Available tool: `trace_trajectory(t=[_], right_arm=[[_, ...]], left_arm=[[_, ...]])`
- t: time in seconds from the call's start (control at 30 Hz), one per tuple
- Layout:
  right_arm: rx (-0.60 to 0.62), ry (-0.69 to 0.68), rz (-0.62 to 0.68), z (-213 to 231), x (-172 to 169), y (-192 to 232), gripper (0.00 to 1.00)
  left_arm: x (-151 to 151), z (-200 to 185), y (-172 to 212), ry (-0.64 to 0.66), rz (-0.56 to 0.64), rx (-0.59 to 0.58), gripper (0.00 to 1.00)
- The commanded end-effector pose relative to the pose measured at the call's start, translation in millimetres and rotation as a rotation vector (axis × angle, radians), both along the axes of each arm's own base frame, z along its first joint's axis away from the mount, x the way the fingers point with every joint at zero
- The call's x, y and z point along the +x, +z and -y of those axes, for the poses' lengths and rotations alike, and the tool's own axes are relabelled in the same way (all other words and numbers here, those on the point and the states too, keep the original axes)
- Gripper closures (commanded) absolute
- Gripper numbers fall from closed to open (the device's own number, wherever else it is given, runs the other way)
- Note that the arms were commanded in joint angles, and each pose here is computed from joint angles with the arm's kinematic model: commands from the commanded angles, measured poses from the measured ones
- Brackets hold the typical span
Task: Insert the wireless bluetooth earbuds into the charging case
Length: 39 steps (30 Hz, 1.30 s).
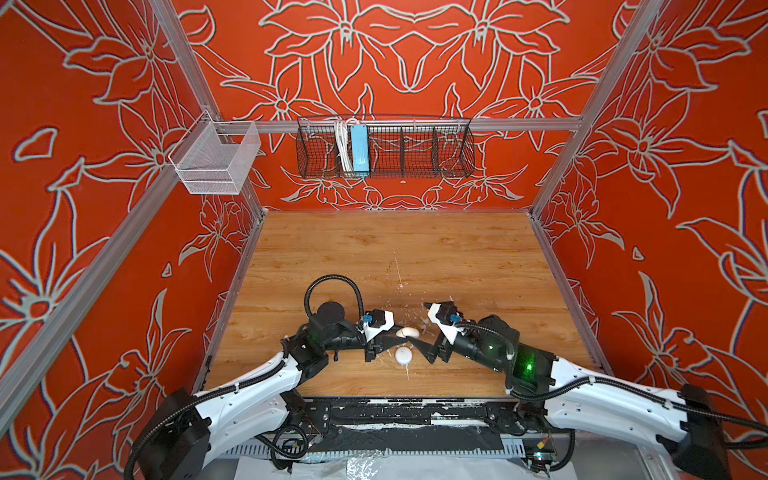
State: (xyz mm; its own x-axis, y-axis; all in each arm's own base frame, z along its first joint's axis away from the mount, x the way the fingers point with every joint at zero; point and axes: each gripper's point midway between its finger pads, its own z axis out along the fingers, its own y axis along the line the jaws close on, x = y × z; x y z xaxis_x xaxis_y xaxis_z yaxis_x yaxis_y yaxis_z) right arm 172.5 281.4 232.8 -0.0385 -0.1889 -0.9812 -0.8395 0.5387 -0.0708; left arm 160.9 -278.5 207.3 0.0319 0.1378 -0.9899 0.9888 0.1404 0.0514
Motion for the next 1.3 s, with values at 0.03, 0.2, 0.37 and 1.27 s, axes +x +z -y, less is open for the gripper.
trace_trajectory(t=[0.03,0.2,0.37,1.27], right_arm=[[0.009,-0.106,0.036,10,16,13,0.06],[0.037,-0.181,0.045,22,24,14,0.05],[0.040,-0.205,0.054,27,26,16,0.05],[0.021,0.165,0.050,-4,-28,11,0.33]], left_arm=[[-13,4,19,-0.075,0.058,-0.037,1.00],[-13,2,19,-0.060,0.070,-0.040,1.00],[-12,1,20,-0.052,0.074,-0.043,1.00],[0,-6,3,0.041,0.128,0.004,1.00]])
